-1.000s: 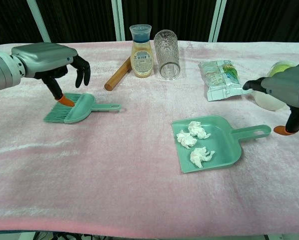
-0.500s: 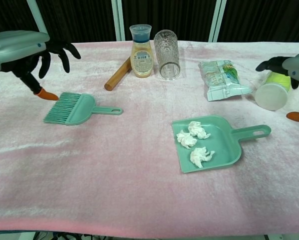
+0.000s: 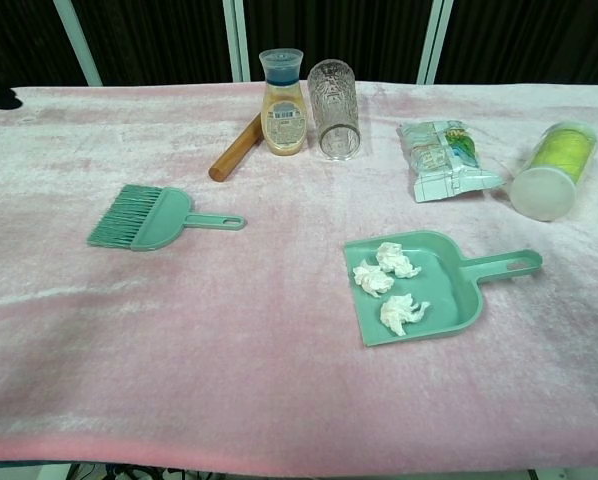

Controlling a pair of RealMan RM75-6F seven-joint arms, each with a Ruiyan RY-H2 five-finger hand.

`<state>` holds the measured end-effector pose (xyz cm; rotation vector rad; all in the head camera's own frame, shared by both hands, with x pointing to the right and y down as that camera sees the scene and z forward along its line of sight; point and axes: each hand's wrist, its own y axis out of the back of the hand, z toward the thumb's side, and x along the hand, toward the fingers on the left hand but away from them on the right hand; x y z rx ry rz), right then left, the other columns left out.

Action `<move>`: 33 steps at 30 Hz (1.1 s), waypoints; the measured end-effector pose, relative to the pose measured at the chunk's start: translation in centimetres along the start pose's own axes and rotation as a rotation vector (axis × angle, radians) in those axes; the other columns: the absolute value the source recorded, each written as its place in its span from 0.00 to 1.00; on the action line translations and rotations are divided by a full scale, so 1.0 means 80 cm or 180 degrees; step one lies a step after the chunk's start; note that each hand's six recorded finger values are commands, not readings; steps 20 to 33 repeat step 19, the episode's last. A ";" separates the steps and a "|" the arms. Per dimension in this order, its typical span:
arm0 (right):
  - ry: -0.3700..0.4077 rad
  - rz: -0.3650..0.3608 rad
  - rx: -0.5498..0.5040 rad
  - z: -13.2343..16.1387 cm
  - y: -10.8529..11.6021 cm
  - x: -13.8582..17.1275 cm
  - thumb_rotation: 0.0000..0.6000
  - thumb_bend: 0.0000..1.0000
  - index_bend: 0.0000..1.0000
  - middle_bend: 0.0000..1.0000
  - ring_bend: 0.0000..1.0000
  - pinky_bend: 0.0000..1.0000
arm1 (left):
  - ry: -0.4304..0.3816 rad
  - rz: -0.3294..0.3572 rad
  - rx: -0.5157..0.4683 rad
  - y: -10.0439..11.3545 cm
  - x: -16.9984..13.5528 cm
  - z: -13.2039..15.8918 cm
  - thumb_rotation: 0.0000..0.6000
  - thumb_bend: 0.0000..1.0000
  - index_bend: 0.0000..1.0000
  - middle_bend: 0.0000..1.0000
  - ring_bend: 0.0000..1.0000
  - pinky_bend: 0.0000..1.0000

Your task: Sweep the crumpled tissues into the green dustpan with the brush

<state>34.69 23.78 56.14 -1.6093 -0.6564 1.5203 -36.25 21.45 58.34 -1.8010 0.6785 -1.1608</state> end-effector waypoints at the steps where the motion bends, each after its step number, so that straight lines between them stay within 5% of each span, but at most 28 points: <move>1: -0.0011 -0.0024 -0.0002 -0.006 -0.001 0.006 1.00 0.11 0.00 0.00 0.00 0.15 | 0.0021 0.0016 -0.0007 -0.001 -0.007 -0.003 1.00 0.00 0.00 0.00 0.00 0.00; 18: -0.0273 -0.0751 -0.0276 -0.066 -0.001 0.052 1.00 0.11 0.00 0.00 0.00 0.15 | 0.0481 0.0361 -0.0044 0.009 -0.070 -0.060 1.00 0.00 0.00 0.00 0.00 0.00; 33: -0.0295 -0.0774 -0.0286 -0.068 0.000 0.053 1.00 0.11 0.00 0.00 0.00 0.15 | 0.0515 0.0371 -0.0056 0.010 -0.071 -0.063 1.00 0.00 0.00 0.00 0.00 0.00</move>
